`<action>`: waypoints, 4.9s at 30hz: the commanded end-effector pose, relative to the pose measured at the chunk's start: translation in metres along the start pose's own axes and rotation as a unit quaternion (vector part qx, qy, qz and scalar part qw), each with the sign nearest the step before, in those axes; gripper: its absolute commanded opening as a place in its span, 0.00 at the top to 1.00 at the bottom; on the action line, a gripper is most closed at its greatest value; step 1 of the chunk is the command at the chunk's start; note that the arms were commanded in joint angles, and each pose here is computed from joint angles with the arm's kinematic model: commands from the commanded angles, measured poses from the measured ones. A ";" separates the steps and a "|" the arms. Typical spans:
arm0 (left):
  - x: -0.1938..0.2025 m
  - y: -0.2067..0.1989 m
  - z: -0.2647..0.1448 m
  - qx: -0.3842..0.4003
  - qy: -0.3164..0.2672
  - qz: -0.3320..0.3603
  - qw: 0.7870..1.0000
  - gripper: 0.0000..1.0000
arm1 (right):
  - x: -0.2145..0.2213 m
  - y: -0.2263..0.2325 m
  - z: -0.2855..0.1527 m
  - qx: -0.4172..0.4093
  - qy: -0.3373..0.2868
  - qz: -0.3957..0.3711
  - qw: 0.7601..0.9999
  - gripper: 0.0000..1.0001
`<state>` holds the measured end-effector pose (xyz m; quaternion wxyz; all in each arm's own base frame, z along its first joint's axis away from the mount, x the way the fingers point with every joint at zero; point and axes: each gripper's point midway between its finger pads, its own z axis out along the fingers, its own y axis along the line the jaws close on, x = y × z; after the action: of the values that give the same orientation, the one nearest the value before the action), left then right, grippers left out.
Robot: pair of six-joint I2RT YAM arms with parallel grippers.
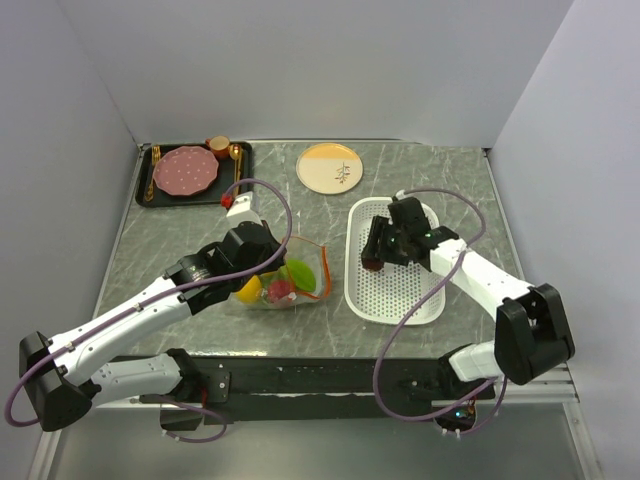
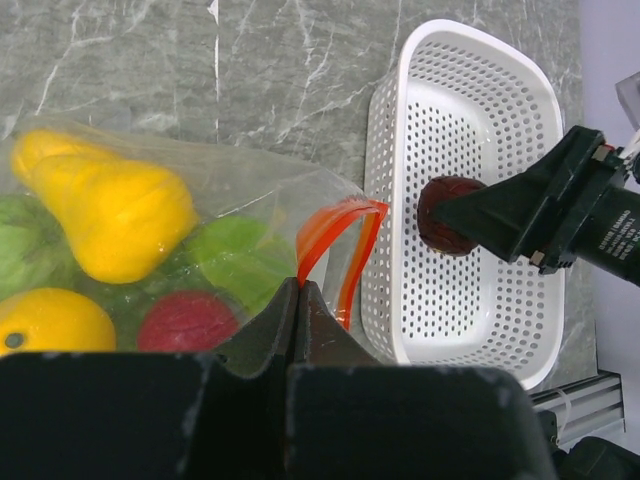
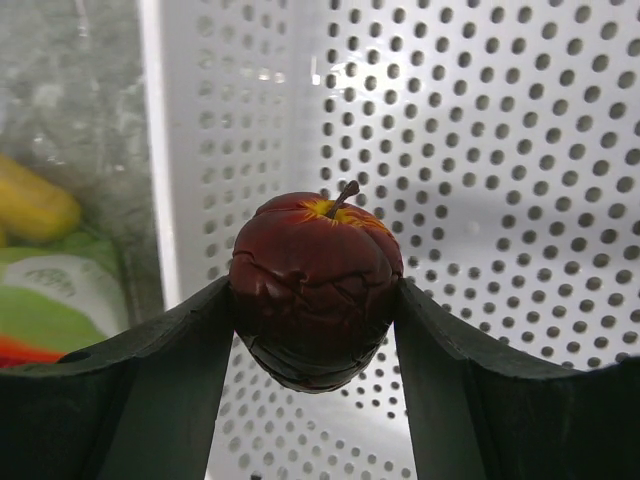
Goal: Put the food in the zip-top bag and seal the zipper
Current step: Pick up the fake fruit from the bin, then place the fake fruit in the zipper food storage bag, then adjust the zipper food storage bag at the center of the board.
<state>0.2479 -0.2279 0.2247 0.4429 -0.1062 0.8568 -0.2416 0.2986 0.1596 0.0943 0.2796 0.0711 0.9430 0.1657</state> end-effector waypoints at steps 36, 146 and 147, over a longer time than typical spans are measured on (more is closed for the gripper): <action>-0.001 -0.017 0.004 0.031 0.004 -0.009 0.999 0.99 | 0.032 0.145 -0.087 -0.314 -0.013 -0.080 0.946 0.92; 0.000 0.044 -0.011 -0.076 -0.019 -0.016 0.997 0.99 | -0.006 0.161 -0.071 -0.241 -0.070 -0.086 0.964 1.00; 0.007 0.042 -0.008 -0.069 -0.010 -0.015 0.997 0.99 | 0.011 0.157 -0.055 -0.231 -0.011 -0.105 0.967 1.00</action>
<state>0.2406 -0.2012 0.2280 0.4556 -0.1424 0.8491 -0.2262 0.2428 0.2875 0.1651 0.2926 -0.0493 0.8919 0.3414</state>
